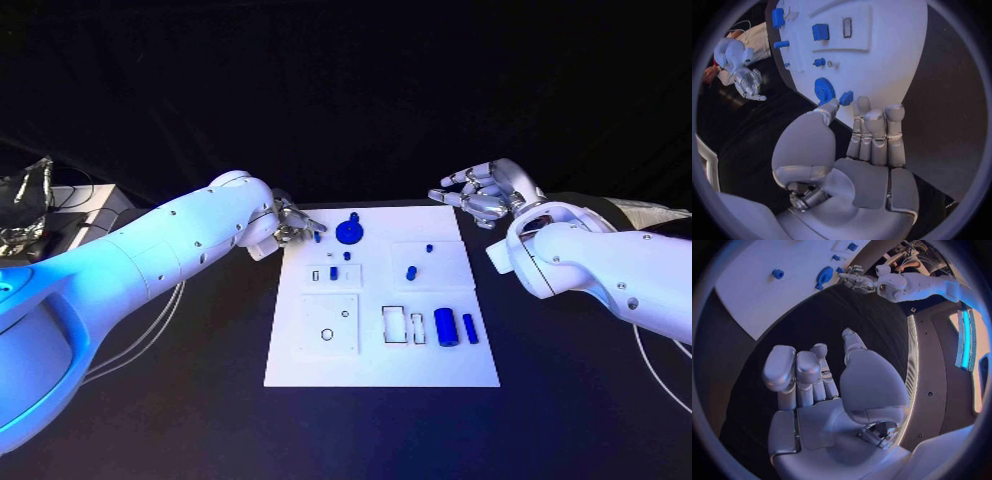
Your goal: Assemble the parts on the task board
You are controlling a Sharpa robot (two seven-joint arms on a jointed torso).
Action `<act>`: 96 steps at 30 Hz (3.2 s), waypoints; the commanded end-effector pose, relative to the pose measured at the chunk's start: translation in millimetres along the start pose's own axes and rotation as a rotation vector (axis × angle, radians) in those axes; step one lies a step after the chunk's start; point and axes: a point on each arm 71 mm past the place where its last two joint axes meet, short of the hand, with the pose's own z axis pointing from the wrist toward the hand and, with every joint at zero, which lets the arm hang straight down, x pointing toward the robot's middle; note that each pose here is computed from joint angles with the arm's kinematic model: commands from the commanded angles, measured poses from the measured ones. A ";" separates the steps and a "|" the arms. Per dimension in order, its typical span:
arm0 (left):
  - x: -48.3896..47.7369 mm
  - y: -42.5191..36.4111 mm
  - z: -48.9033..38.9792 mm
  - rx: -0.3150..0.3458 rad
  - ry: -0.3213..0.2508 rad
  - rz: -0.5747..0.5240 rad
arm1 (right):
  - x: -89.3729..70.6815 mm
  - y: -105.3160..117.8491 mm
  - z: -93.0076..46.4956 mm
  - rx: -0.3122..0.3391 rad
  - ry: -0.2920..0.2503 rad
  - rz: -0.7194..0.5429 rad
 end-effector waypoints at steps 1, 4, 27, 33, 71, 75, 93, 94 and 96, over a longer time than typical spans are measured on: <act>2.9 -3.5 -0.4 0.018 0.031 0.007 | 0.1 1.6 0.2 -0.014 -0.001 -0.001; 3.8 -3.8 -0.5 0.018 0.036 0.007 | 0.2 1.6 0.2 -0.013 0.000 -0.002; 5.0 -3.6 -1.5 0.022 0.052 -0.037 | -0.2 -1.1 1.0 0.004 0.009 -0.010; 5.4 -3.2 -2.2 0.025 0.059 -0.038 | -0.5 -1.6 1.3 0.006 0.009 -0.011; 19.6 4.2 -50.8 0.074 -0.044 -0.028 | -4.9 -8.0 0.3 0.016 0.010 -0.018; 28.6 7.2 -50.6 0.070 -0.053 -0.022 | -4.0 -7.6 -0.1 0.012 0.014 -0.020; 70.1 23.5 -47.2 0.058 -0.036 0.012 | -2.6 -7.2 -1.5 0.004 0.022 -0.029; 71.0 23.9 -47.2 0.057 -0.033 0.011 | -2.6 -7.2 -1.5 0.004 0.022 -0.029; 73.3 25.1 -46.8 0.054 -0.027 0.009 | -2.6 -7.2 -1.6 0.004 0.023 -0.029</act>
